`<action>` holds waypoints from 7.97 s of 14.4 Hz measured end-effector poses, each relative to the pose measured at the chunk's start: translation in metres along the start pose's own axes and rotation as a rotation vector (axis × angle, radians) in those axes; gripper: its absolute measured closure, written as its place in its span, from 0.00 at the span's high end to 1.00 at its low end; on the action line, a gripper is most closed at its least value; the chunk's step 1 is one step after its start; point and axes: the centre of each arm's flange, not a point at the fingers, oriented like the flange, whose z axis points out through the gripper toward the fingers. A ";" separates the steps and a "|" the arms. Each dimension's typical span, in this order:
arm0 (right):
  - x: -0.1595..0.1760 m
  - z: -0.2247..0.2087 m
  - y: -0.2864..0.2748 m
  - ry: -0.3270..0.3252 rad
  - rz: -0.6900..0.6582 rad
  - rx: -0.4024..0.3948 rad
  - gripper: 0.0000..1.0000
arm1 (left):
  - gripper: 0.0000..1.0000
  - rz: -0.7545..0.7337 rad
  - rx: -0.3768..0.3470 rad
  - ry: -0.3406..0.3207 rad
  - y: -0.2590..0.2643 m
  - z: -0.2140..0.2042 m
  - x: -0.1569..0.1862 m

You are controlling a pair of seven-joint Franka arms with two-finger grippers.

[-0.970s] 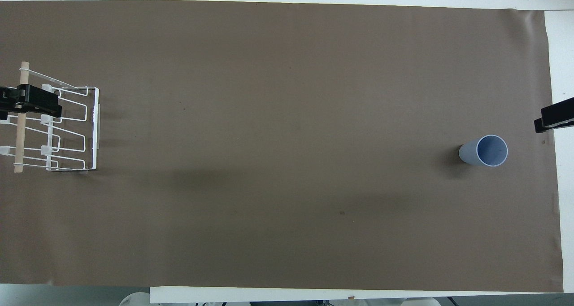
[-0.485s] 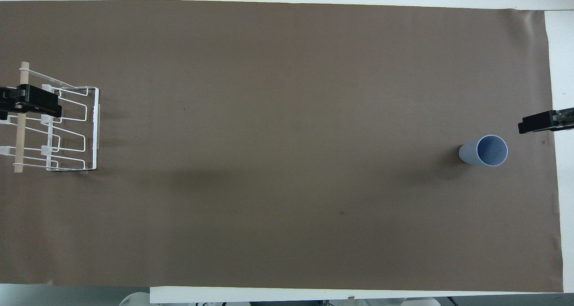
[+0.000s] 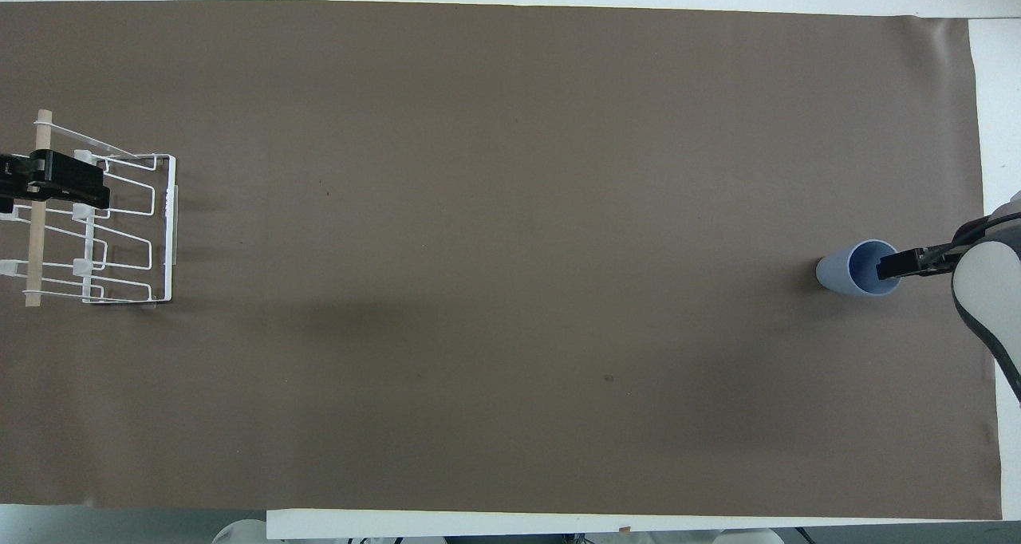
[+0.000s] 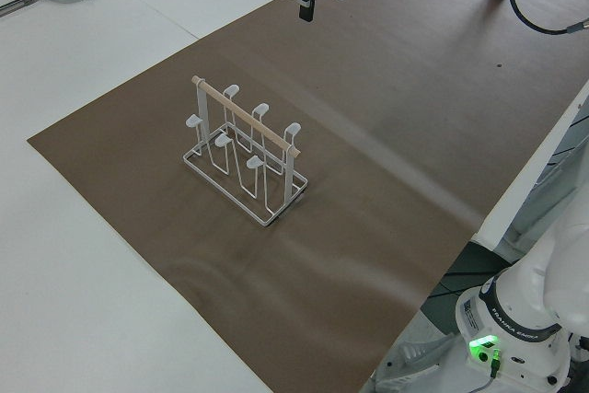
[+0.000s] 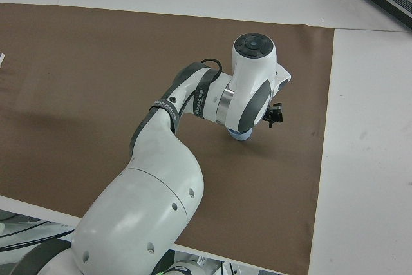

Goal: Hang cup on cup holder
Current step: 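Lower the right gripper into the blue cup rim and grasp it, then lift the blue cup with the right gripper while the left gripper approaches, then grasp the cup base with the left gripper facing the right gripper, then open the right gripper and draw it back from the cup, then carry the cup with the left gripper toward the wire rack while the right gripper retracts, then lower the cup onto the wire rack hook with the left gripper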

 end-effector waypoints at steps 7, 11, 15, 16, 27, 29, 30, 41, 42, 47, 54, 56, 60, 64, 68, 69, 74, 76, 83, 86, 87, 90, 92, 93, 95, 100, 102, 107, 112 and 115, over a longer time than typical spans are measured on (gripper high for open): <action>0.000 0.035 -0.002 0.022 -0.033 -0.007 0.85 | 1.00 0.000 0.000 0.000 0.000 0.000 0.000; -0.001 0.039 -0.002 0.019 -0.034 -0.005 0.57 | 1.00 0.000 0.000 0.000 0.000 0.000 0.000; 0.000 0.038 -0.005 0.020 -0.040 -0.006 0.14 | 1.00 0.000 0.000 0.000 0.000 0.000 0.000; 0.001 0.037 -0.005 0.022 -0.041 -0.007 0.05 | 1.00 0.000 0.000 0.000 0.000 0.000 0.000; 0.033 -0.062 -0.123 -0.032 -0.091 0.487 0.05 | 1.00 -0.036 -0.002 -0.017 -0.003 0.003 -0.001; 0.035 -0.068 -0.158 -0.038 -0.068 0.675 0.05 | 1.00 -0.188 -0.053 -0.028 0.004 0.004 -0.002; 0.036 -0.072 -0.172 -0.046 -0.049 0.750 0.05 | 1.00 -0.286 -0.080 -0.037 0.011 0.004 -0.002; 0.029 -0.074 -0.318 -0.130 0.152 1.184 0.05 | 1.00 -1.158 -0.368 -0.126 0.216 -0.025 -0.037; 0.027 -0.074 -0.335 -0.126 0.162 1.180 0.05 | 1.00 -1.199 -0.398 -0.143 0.233 -0.029 -0.043; 0.021 -0.072 -0.388 -0.105 0.198 1.158 0.05 | 1.00 -1.419 -0.403 -0.261 0.304 -0.036 -0.087; 0.020 -0.071 -0.395 -0.110 0.212 1.149 0.05 | 1.00 -1.560 -0.345 -0.324 0.312 -0.011 -0.098; 0.020 -0.070 -0.394 -0.103 0.217 1.147 0.05 | 1.00 -1.577 -0.367 -0.320 0.313 0.001 -0.090; 0.022 -0.069 -0.394 -0.084 0.230 1.140 0.05 | 1.00 -1.600 -0.409 -0.323 0.322 0.020 -0.074; 0.023 -0.069 -0.392 -0.080 0.237 1.140 0.05 | 0.96 -1.600 -0.457 -0.317 0.344 0.037 -0.082; 0.021 -0.066 -0.394 -0.088 0.237 1.139 0.05 | 0.81 -1.520 -0.445 -0.298 0.347 0.047 -0.086; 0.021 -0.066 -0.394 -0.088 0.237 1.139 0.05 | 0.81 -1.508 -0.444 -0.295 0.347 0.047 -0.086; 0.019 -0.065 -0.397 -0.100 0.235 1.138 0.10 | 0.81 -1.415 -0.431 -0.277 0.345 0.048 -0.087; 0.019 -0.067 -0.397 -0.115 0.262 1.139 0.23 | 0.80 -1.379 -0.409 -0.276 0.344 0.050 -0.089; 0.025 -0.079 -0.364 -0.069 0.267 1.003 0.98 | 0.80 -1.374 -0.412 -0.273 0.341 0.046 -0.086; 0.043 -0.095 -0.275 0.073 0.251 0.714 1.00 | 0.80 -1.390 -0.413 -0.262 0.331 0.044 -0.078; 0.044 -0.098 -0.242 0.095 0.260 0.633 1.00 | 0.80 -1.389 -0.396 -0.232 0.320 0.044 -0.071; 0.031 -0.102 -0.179 0.080 0.243 0.408 1.00 | 0.80 -1.298 -0.312 -0.102 0.290 0.041 -0.054; 0.022 -0.113 -0.157 0.059 0.207 0.250 1.00 | 0.80 -1.229 -0.246 -0.053 0.262 0.047 -0.041; 0.020 -0.123 -0.149 0.056 0.184 0.161 1.00 | 0.80 -1.183 -0.196 -0.033 0.246 0.053 -0.035; 0.017 -0.147 -0.138 0.050 0.149 0.011 1.00 | 0.80 -1.118 -0.086 0.036 0.213 0.065 -0.022; 0.003 -0.231 -0.117 -0.014 0.121 -0.153 1.00 | 0.80 -1.023 0.260 0.250 0.168 0.116 -0.011; -0.011 -0.265 -0.112 -0.020 0.126 -0.149 1.00 | 0.80 -0.969 0.399 0.357 0.152 0.130 -0.004; -0.004 -0.263 -0.124 -0.026 0.100 -0.125 1.00 | 0.80 -0.857 0.649 0.630 0.115 0.138 0.025; -0.003 -0.259 -0.117 -0.036 0.093 -0.118 1.00 | 0.80 -0.832 0.810 0.929 0.099 0.181 0.062; -0.003 -0.259 -0.112 -0.037 0.098 -0.116 1.00 | 0.80 -0.859 0.851 1.037 0.085 0.222 0.079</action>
